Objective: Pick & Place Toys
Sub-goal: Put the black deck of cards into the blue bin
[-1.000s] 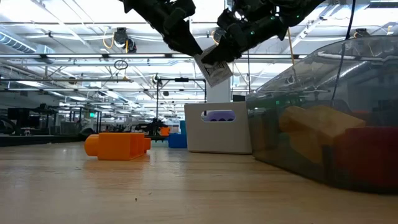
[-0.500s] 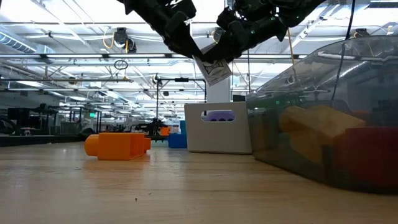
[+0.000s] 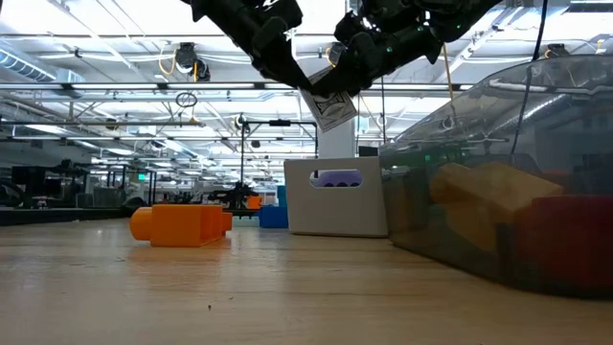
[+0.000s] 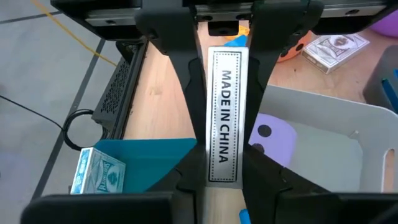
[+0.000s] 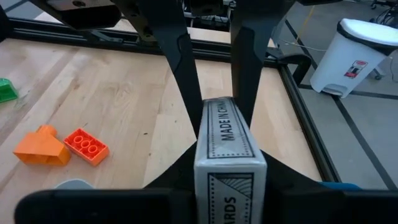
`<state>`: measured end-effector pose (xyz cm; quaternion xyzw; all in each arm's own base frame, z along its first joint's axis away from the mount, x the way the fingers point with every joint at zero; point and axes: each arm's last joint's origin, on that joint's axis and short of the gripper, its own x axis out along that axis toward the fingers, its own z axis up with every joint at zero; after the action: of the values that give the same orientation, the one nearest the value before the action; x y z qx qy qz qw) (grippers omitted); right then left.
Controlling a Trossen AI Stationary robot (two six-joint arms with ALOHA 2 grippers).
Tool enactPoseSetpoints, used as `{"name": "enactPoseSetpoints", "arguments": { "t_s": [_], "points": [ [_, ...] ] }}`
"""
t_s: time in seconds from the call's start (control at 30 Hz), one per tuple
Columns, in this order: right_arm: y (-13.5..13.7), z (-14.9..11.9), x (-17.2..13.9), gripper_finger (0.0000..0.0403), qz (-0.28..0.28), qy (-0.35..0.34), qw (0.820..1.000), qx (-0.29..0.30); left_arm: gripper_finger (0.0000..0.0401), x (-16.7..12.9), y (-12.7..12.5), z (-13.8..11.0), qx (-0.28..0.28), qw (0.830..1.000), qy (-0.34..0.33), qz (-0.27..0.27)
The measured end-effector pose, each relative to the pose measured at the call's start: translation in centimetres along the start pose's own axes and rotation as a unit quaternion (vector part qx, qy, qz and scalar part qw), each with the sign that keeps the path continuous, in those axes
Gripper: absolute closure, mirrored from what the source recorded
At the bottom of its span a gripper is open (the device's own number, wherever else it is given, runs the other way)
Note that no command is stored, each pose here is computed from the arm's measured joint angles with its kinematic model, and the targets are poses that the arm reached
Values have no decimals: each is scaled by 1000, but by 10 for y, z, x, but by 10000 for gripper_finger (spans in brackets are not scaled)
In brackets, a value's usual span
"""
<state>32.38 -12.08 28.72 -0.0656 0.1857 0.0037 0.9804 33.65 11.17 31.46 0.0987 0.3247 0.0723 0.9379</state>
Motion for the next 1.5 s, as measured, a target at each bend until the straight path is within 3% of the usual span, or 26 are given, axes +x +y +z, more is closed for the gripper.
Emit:
{"name": "enactPoseSetpoints", "arguments": {
  "t_s": [0.43, 0.83, 1.1, 1.3, 1.5],
  "points": [
    [-4, -1, -3, 251, -3, 0, 1000, 4, 319, 0, 2, 1, 5, 1000, -4, 20],
    [-31, 0, -53, 156, -59, 37, 998, 13, 316, -12, 15, 5, 1, 999, -2, 51],
    [-44, -41, -71, 151, -91, 78, 990, 79, 320, -10, 57, -14, -45, 998, -7, 35],
    [-33, -66, -69, 156, -93, 66, 990, 88, 318, 15, 90, -38, -71, 997, 16, 29],
    [-20, -74, -64, 154, -79, 63, 989, 112, 322, 49, 122, -44, -83, 994, 68, 4]
  ]
}}
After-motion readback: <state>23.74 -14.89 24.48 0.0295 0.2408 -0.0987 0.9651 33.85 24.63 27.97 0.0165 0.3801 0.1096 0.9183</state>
